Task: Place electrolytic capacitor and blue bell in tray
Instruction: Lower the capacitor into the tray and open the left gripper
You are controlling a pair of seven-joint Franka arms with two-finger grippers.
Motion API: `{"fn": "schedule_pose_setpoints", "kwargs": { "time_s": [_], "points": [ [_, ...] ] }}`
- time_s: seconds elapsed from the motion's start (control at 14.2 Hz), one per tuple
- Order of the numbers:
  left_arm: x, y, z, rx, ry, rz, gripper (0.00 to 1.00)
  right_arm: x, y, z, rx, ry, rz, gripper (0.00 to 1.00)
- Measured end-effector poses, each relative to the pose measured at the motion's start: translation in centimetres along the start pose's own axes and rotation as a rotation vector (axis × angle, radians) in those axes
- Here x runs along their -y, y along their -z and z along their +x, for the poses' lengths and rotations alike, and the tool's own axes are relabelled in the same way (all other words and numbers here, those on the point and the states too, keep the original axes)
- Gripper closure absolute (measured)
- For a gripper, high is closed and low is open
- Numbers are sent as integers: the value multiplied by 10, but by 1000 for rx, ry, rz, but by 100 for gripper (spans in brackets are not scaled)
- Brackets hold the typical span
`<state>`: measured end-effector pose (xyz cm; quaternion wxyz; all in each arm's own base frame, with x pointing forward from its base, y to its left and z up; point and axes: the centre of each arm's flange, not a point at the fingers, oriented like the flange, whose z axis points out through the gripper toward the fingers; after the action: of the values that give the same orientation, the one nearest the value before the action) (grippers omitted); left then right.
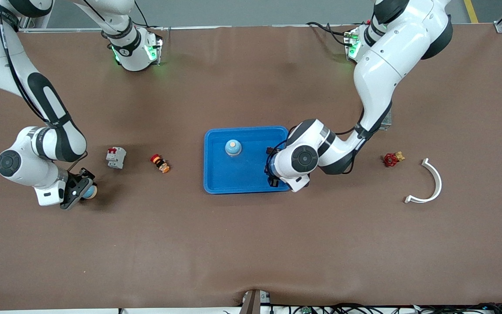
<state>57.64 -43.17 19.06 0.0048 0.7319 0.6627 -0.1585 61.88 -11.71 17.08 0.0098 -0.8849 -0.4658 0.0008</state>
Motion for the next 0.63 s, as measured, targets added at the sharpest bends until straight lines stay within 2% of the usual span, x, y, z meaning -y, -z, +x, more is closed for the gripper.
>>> {"fn": "schedule_pose_setpoints", "kwargs": {
  "time_s": [0.21, 0.35, 0.42, 0.63],
  "points": [
    [-1, -6, 4, -5, 4, 7, 67, 0, 0, 0, 0, 0, 0, 32],
    [-1, -7, 4, -6, 4, 7, 51, 0, 1, 2, -2, 3, 1, 32],
    [-2, -5, 5, -8, -5, 2, 40, 1, 2, 6, -5, 5, 4, 32],
    [-7, 15, 3, -31, -58, -50, 11, -3, 20, 27, 3, -4, 34, 32]
  ]
}}
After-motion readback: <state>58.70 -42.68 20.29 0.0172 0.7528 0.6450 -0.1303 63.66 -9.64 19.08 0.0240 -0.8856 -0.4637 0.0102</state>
